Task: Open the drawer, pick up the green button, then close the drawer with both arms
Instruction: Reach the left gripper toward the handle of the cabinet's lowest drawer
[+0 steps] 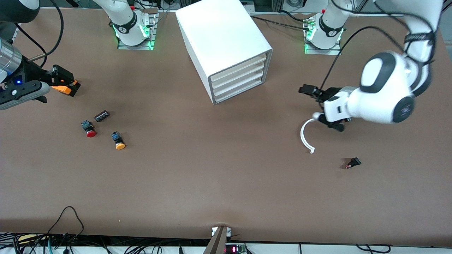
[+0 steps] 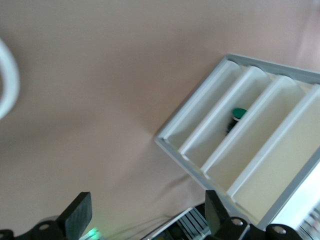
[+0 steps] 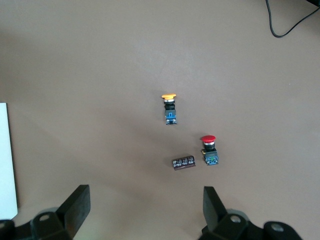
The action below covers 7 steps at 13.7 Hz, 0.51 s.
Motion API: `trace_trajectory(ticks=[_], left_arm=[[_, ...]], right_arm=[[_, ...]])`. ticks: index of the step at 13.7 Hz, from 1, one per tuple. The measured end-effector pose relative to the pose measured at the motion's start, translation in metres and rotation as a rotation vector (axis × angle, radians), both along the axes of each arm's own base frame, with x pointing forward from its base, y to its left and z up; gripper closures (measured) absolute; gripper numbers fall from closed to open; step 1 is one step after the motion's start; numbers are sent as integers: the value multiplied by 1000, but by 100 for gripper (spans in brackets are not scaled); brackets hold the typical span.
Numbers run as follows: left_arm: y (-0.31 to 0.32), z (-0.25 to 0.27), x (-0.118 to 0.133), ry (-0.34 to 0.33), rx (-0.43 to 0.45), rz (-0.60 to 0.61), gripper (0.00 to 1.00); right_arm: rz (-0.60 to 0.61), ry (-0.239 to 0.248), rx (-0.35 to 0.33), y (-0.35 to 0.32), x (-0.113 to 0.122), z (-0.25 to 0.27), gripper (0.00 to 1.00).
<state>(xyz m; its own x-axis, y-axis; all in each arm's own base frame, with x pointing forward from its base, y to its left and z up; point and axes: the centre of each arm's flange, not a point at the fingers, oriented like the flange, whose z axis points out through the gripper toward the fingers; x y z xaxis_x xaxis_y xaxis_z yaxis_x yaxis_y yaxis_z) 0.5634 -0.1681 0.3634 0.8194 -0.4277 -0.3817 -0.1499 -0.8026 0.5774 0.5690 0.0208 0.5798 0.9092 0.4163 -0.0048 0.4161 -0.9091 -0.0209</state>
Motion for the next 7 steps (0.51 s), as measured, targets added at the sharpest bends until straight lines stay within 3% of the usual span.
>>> trace_trajectory(ticks=[3, 7], left_arm=[[-52, -51, -5, 88, -131, 13, 0], [-139, -100, -23, 88, -220, 41, 4]], right_arm=[[-1, 0, 0, 0, 0, 0, 0], [-1, -1, 0, 0, 0, 0, 0]])
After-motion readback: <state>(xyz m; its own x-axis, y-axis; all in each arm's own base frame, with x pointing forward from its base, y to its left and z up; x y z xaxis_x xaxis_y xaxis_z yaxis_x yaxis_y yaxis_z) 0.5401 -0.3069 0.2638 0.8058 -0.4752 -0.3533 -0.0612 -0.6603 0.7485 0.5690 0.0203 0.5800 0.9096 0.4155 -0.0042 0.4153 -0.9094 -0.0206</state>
